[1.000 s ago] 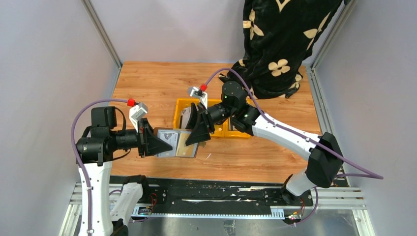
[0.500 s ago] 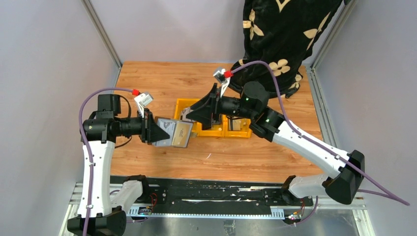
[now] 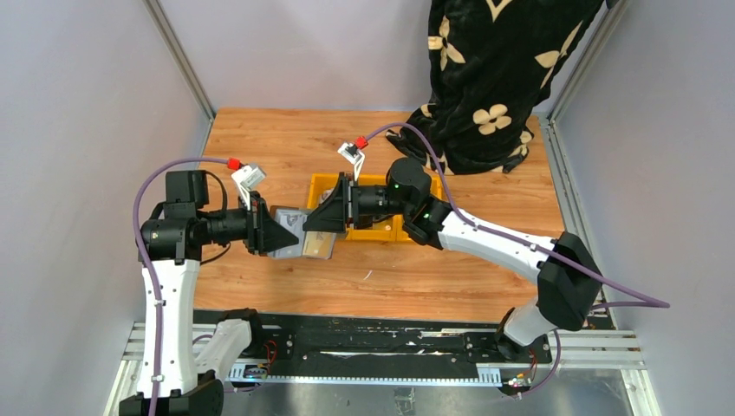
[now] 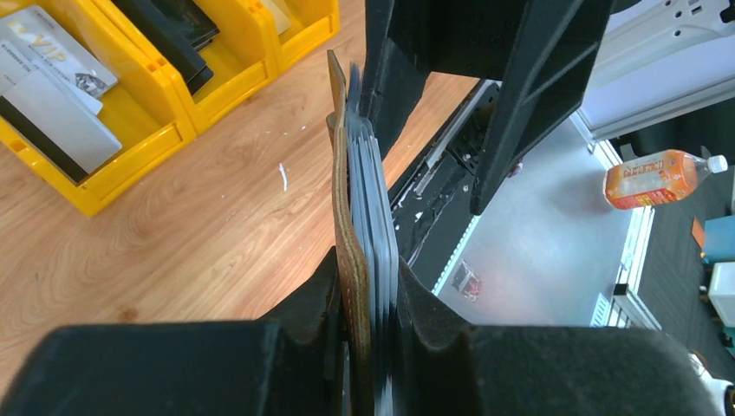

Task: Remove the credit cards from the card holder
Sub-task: Remove the credit card from the card holder.

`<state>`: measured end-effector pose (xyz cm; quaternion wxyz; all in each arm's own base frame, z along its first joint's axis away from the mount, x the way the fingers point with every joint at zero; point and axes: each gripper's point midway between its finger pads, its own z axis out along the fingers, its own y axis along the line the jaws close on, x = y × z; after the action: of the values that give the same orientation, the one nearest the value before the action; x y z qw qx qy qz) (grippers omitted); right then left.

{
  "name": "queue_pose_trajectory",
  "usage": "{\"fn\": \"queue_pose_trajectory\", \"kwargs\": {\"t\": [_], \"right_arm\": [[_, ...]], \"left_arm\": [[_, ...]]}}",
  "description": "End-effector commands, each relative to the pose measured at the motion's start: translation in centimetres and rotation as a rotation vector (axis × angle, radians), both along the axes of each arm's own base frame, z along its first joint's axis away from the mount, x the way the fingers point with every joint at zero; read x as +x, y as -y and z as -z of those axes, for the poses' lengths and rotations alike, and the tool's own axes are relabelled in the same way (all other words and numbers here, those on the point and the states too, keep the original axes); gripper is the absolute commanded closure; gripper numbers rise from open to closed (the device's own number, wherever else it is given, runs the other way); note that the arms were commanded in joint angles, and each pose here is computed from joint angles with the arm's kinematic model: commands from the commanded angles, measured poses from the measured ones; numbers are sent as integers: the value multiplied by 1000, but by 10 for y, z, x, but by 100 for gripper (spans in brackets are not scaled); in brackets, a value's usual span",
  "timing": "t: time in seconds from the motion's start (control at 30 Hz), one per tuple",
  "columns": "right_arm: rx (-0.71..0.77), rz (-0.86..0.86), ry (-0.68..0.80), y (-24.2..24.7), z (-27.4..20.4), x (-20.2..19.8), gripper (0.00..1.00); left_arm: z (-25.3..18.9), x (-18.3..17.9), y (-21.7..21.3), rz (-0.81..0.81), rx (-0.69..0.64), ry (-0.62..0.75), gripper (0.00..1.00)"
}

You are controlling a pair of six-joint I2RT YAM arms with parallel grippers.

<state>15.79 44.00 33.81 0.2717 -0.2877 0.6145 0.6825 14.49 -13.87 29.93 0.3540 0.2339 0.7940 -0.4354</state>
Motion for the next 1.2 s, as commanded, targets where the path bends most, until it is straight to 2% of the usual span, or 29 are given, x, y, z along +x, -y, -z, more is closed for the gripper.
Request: {"fn": "queue_pose_trajectory", "kwargs": {"t": [0.0, 0.27, 0.57, 0.73, 0.9, 1.03, 1.17], "right_arm": [[72, -90, -35, -4, -9, -16, 52], [46, -100, -52, -9, 0, -18, 59], [-136, 52, 33, -1, 26, 0, 68], [-137, 60, 58, -7, 10, -2, 67], [-77, 42, -13, -19, 2, -6, 70], [-39, 58, -76, -22, 0, -3, 82], [-31, 81, -101, -23, -2, 1, 95]], "left_arm": [[-19, -9, 8, 47, -64, 51, 100], [-31, -17, 14, 95, -124, 60, 93], [-36, -13, 13, 73, -108, 62, 93], [-33, -12, 12, 73, -106, 55, 91], [-40, -21, 17, 112, -151, 62, 87], [-50, -37, 22, 171, -203, 107, 78], [-55, -50, 25, 207, -229, 142, 64]]}}
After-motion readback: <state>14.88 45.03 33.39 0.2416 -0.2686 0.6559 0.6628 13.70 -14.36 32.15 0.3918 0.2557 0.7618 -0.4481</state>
